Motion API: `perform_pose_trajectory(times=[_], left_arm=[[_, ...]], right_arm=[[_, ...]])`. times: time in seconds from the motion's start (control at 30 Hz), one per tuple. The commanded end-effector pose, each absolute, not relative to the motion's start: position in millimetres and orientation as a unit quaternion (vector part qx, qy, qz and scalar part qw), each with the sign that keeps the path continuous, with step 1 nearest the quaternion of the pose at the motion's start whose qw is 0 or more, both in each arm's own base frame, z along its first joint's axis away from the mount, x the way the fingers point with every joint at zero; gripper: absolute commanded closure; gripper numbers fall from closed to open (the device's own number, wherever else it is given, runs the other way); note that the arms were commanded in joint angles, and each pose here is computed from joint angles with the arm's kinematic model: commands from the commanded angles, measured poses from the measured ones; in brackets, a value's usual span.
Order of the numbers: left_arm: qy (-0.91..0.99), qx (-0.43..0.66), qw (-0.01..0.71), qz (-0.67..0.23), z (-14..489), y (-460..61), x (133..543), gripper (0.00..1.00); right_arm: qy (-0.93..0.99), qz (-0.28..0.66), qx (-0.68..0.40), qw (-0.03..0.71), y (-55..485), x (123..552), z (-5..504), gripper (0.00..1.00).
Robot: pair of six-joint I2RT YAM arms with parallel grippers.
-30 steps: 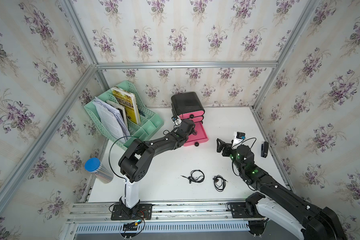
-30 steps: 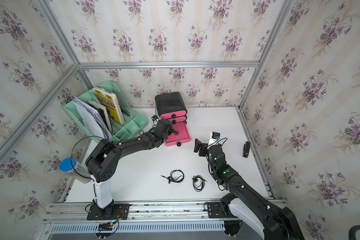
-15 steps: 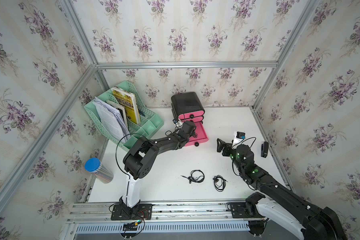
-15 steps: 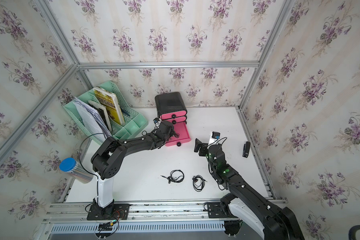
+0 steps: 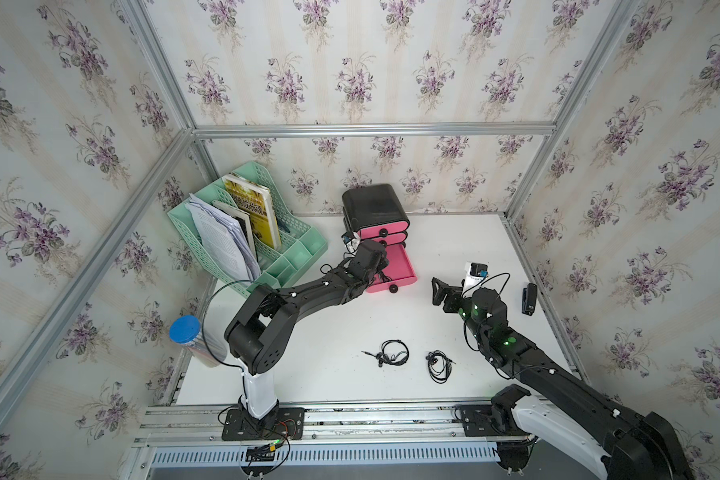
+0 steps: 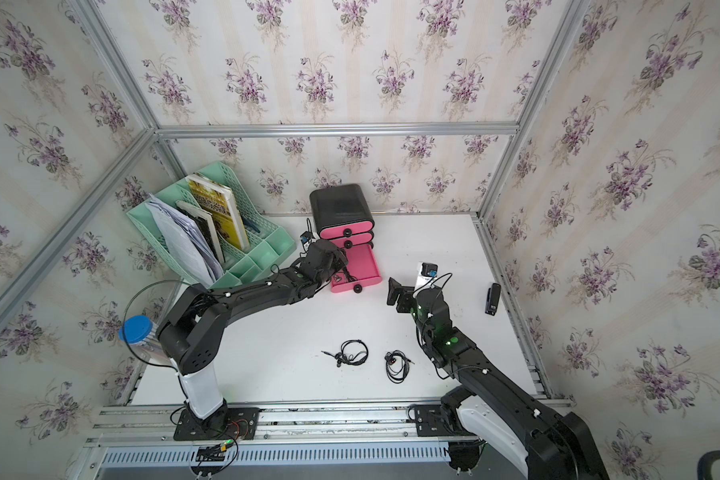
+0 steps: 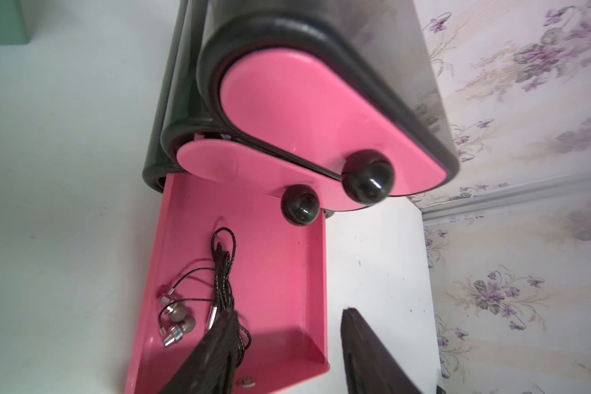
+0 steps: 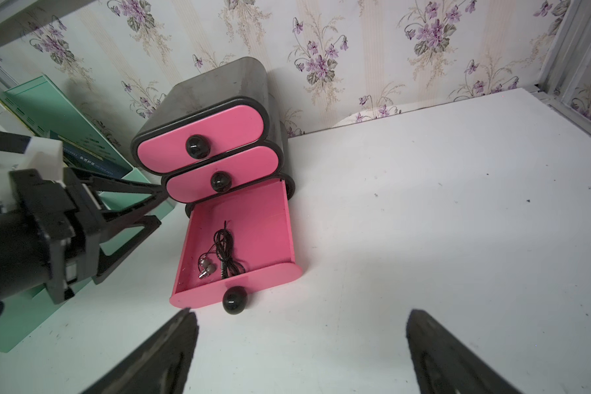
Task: Place the wired earphones into the drawer by color
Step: Pick up the wired earphones from the center of the board.
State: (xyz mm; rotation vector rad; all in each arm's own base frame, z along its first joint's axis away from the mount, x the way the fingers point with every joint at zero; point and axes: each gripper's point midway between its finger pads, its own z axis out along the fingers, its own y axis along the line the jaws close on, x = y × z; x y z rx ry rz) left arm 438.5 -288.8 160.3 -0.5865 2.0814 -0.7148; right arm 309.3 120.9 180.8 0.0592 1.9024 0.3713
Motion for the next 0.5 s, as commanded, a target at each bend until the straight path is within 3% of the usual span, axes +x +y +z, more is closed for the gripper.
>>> perform_pose_trajectory(times=[0.0,0.27,0.47], left_arm=[[0.834,-0.196,0.442,-0.267,180,-277,424,0.40],[0.857,-0.120,0.465,-0.187,198,-221,369,0.23],[0.862,-0.055,0.486,-0.131,212,-182,331,0.01]], right_arm=[[0.811,0.170,0.012,0.560,128,309,182,0.00],[0.814,0.210,-0.025,0.542,148,305,177,0.00],[0.834,0.237,-0.046,0.496,170,312,159,0.04]])
